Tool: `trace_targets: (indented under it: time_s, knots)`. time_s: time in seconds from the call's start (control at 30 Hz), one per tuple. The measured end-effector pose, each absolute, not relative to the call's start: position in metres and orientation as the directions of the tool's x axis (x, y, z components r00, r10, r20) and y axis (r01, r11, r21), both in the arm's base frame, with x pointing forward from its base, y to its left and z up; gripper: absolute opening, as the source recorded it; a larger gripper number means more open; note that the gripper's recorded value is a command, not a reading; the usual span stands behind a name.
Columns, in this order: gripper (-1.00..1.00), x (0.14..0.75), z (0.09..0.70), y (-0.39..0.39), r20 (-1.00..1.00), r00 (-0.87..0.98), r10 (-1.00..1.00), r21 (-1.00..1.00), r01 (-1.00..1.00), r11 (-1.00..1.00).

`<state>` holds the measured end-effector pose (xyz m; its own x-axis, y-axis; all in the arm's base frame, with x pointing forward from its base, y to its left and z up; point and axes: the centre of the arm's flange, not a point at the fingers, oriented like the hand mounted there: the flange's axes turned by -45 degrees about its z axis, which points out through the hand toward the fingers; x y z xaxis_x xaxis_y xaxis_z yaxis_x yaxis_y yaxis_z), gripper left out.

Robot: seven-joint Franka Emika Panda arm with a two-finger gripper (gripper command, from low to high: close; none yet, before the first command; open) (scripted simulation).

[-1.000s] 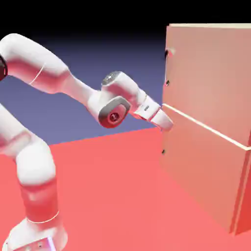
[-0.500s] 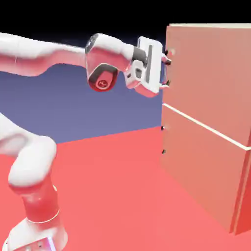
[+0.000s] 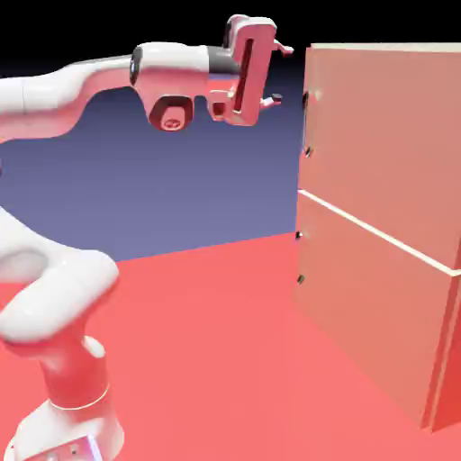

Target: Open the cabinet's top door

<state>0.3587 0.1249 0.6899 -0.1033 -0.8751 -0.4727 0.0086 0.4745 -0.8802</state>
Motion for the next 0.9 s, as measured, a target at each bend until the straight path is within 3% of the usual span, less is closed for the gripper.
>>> trace_targets:
  time_s: [0.3,0.6,0.8,0.83,0.9]
  knots:
    - [0.00,0.393,0.650,0.195,-0.850,-0.014,-0.526,-0.526,0.066,0.848]
    - [0.00,0.455,0.557,0.243,-1.000,0.001,-0.016,-0.016,0.037,0.999]
    - [0.00,0.500,0.554,0.243,-1.000,0.000,-0.001,-0.001,0.037,0.999]
    - [-1.00,0.507,0.553,0.242,-1.000,0.000,-0.001,-0.001,0.037,0.999]
    - [-1.00,0.507,0.553,0.242,-1.000,0.000,-0.001,-0.001,0.037,0.999]
